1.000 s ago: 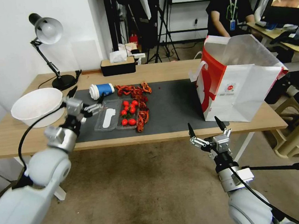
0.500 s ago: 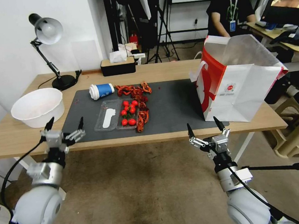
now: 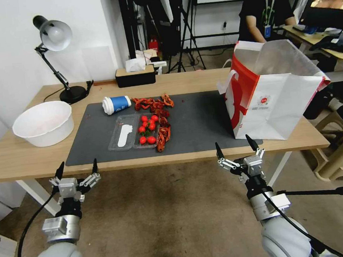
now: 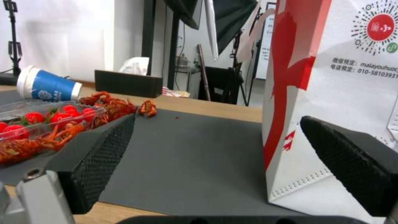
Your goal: Pick up the trash from the table and place it into the takeout bag.
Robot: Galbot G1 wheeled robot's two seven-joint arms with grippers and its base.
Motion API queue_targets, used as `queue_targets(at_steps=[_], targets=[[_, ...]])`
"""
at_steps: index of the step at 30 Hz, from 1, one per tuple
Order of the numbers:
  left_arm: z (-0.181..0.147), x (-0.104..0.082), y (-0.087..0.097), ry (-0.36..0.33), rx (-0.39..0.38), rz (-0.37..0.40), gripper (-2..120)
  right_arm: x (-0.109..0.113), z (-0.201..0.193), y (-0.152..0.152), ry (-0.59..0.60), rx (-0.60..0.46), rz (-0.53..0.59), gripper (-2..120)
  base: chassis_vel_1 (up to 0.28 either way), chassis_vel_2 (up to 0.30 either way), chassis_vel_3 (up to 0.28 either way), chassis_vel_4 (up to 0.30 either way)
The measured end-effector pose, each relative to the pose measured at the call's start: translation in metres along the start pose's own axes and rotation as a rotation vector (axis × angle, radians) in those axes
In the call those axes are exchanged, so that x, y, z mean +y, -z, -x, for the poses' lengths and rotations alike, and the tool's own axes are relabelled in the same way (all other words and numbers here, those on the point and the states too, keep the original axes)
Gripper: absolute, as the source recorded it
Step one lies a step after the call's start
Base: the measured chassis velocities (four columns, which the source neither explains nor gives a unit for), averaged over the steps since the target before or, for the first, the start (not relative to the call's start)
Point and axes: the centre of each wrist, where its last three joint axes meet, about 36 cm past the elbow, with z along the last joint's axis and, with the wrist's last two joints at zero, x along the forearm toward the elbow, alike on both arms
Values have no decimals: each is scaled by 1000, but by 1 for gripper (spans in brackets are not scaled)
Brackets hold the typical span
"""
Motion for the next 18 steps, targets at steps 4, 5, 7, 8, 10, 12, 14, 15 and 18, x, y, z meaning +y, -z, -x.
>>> queue_targets(at_steps=[4, 5, 7, 8, 10, 12, 14, 15, 18], targets=[[-5, -6, -8, 3, 0, -5, 100, -1, 0, 0, -3, 1, -2, 100, 0, 0, 0, 0], [-4, -5, -7, 3, -2, -4, 100, -1, -1, 0, -2, 1, -2, 100, 0, 0, 0, 0], [-2, -3, -6, 3, -7, 4, 100, -1, 0, 0, -2, 1, -2, 100, 0, 0, 0, 0], [-2, -3, -6, 3, -7, 4, 100, -1, 0, 0, -2, 1, -2, 100, 0, 0, 0, 0], [-2, -1, -7, 4, -4, 7, 100, -1, 0, -1, -4, 0, -2, 100, 0, 0, 0, 0], [-1, -2, -7, 4, -4, 6, 100, -1, 0, -1, -5, 1, -2, 100, 0, 0, 0, 0], [6, 1, -4, -15, -19, 12, 100, -1, 0, -2, -7, 1, -1, 100, 0, 0, 0, 0], [18, 6, 1, -46, -36, 22, 100, -1, 0, -2, -7, 1, 0, 100, 0, 0, 0, 0], [51, 13, 13, -148, -69, 23, 100, -1, 1, -2, -9, -1, 0, 100, 0, 0, 0, 0]])
